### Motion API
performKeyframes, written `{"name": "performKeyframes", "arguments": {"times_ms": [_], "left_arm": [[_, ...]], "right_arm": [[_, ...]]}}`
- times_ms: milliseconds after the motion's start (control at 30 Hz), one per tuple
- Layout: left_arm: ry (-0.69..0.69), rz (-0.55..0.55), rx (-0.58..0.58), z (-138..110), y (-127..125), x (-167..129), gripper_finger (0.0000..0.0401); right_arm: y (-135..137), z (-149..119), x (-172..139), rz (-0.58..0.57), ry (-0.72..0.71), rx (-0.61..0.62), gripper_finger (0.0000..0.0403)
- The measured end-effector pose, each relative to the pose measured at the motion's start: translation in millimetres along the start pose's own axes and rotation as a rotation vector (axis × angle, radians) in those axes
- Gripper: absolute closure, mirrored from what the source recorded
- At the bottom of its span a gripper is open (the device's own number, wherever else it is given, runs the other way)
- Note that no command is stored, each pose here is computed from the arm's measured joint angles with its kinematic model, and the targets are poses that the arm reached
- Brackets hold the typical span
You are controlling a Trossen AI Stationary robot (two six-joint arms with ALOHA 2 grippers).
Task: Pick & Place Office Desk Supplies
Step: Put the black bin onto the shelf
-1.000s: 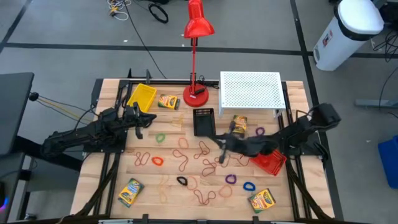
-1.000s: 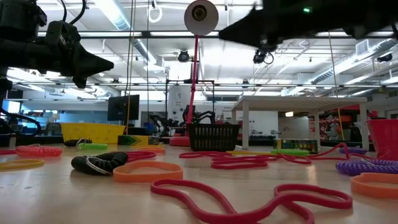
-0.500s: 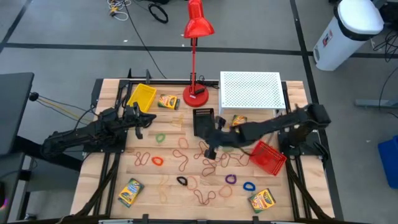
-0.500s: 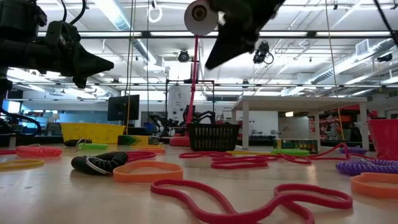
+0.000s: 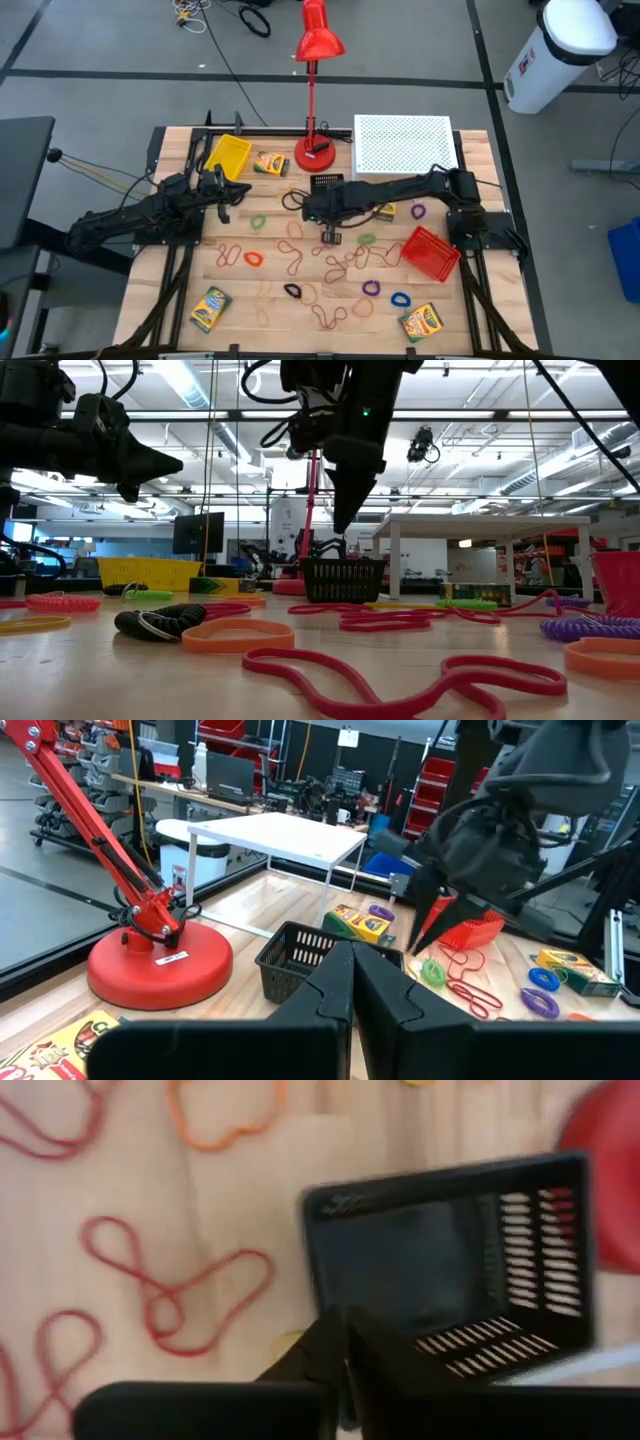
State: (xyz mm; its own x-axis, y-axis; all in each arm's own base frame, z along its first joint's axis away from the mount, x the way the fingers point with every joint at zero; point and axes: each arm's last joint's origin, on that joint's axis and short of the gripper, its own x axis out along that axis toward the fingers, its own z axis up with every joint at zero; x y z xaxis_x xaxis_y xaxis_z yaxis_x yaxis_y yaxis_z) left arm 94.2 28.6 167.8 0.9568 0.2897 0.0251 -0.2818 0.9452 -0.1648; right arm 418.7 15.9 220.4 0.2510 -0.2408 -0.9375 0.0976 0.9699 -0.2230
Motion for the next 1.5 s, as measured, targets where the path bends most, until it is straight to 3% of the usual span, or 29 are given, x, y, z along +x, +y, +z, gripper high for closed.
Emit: {"name": "performKeyframes", "arguments": {"times_ms": [367,600,767,900,1000,1300,1500], "left_arm": [[0.002,0.000,0.000,-0.3,0.0,0.0,0.0393],[0.002,0.000,0.000,-0.2,0.0,0.0,0.0393],[0.002,0.000,0.000,-0.3,0.0,0.0,0.0393],[0.002,0.000,0.000,-0.2,0.0,0.0,0.0393],[0.002,0.001,0.000,-0.3,0.1,0.0,0.0393],[0.003,0.000,0.000,-0.3,0.0,0.0,0.0393],[0.003,0.000,0.000,-0.3,0.0,0.0,0.0393]], "right_arm": [[8.0,-9.8,28.2,-0.002,-0.031,-0.050,0.0243],[10.3,-16.6,37.0,-0.082,-0.023,-0.080,0.0216],[22.4,-20.0,27.6,-0.188,-0.023,-0.171,0.0202],[31.5,-20.7,19.7,-0.137,-0.040,-0.192,0.0190],[35.2,-21.8,19.1,-0.086,-0.034,-0.199,0.0185],[17.7,-24.9,41.5,-0.092,-0.060,-0.137,0.0200],[16.6,-28.5,48.7,-0.100,-0.067,-0.128,0.0251]]}}
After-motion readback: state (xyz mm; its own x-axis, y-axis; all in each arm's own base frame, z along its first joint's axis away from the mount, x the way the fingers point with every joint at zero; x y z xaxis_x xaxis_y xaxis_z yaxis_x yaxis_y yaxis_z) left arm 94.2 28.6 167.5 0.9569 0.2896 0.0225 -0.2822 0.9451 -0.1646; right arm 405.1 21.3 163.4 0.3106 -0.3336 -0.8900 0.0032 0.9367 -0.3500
